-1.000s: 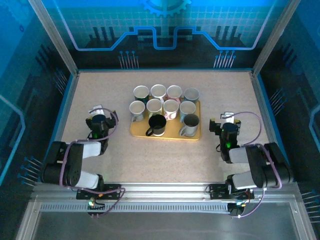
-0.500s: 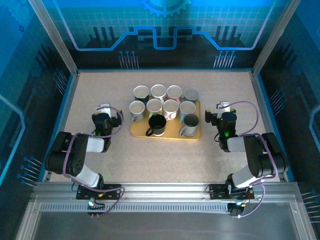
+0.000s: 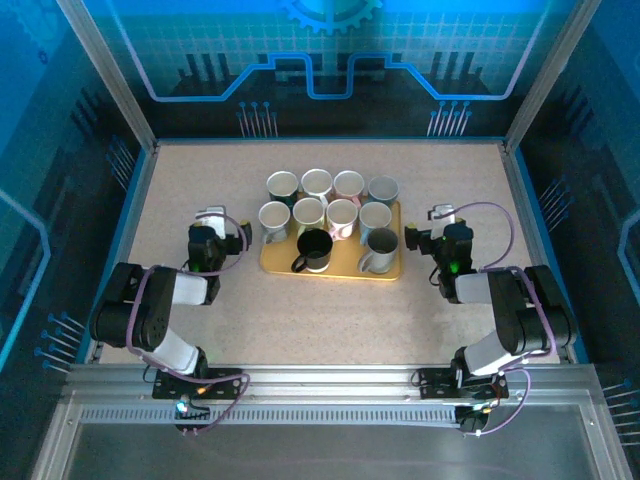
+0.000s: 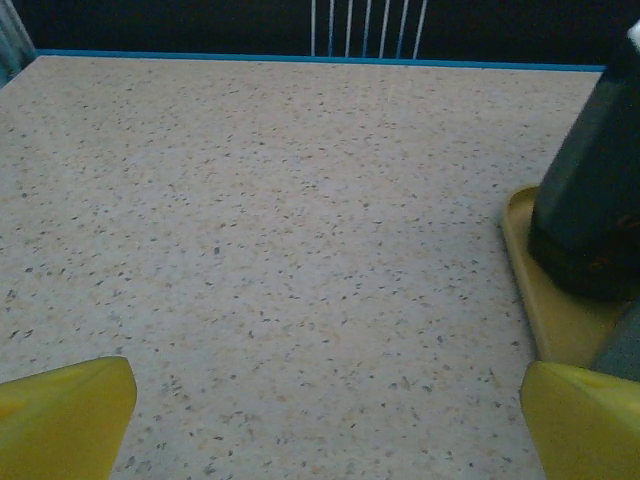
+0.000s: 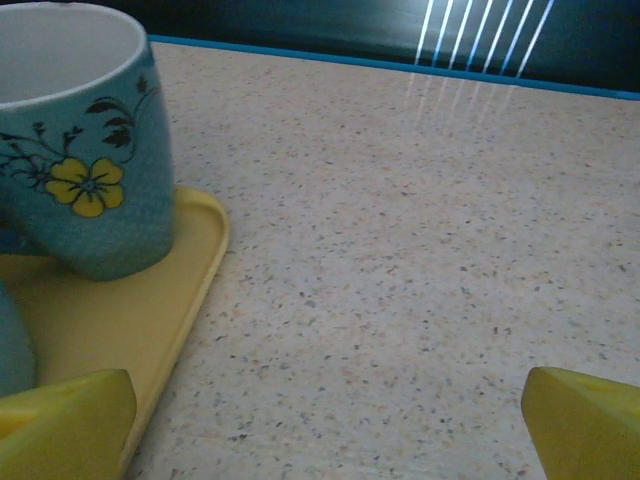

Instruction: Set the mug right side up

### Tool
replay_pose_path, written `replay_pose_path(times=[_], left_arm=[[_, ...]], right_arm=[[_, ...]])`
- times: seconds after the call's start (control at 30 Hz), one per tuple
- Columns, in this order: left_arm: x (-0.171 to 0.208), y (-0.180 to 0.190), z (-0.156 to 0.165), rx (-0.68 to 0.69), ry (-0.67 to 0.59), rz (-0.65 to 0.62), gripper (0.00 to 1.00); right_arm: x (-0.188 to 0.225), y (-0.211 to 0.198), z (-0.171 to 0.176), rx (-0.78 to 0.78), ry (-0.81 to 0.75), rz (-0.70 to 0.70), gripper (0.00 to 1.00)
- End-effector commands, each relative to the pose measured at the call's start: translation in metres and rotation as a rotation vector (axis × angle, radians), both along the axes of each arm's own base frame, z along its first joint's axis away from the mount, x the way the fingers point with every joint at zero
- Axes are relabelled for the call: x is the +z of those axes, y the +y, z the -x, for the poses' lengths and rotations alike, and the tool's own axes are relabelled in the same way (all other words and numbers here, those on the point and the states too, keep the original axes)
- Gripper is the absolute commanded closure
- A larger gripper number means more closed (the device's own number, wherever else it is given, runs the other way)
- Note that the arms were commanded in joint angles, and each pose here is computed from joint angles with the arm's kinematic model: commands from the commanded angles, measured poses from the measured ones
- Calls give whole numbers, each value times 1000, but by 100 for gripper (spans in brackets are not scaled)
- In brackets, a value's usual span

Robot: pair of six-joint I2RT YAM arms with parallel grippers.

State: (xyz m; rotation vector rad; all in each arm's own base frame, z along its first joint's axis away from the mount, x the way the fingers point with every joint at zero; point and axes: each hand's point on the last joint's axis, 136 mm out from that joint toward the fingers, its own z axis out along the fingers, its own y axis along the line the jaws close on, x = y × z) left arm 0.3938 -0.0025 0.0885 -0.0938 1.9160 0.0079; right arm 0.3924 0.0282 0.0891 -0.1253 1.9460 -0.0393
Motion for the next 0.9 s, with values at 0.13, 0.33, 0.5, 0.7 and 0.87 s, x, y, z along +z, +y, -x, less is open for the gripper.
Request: replay_pose_path(times=[0.13, 0.33, 0.5, 0.7, 0.87], left_arm=[[5, 4, -5, -29, -8, 49, 1], [8, 21, -1, 115, -34, 2, 1], [8, 19, -1, 108, -31, -5, 1], [7, 17, -2, 94, -25, -1, 1], [7, 3, -5, 7, -20, 0, 1]], right_arm=[[8, -6, -7, -8, -15, -11, 0], [10, -27, -3, -142, -43, -9, 0], [11, -23, -4, -141, -42, 16, 0], [10, -23, -4, -139, -39, 16, 0], [11, -23, -5, -138, -41, 12, 0]])
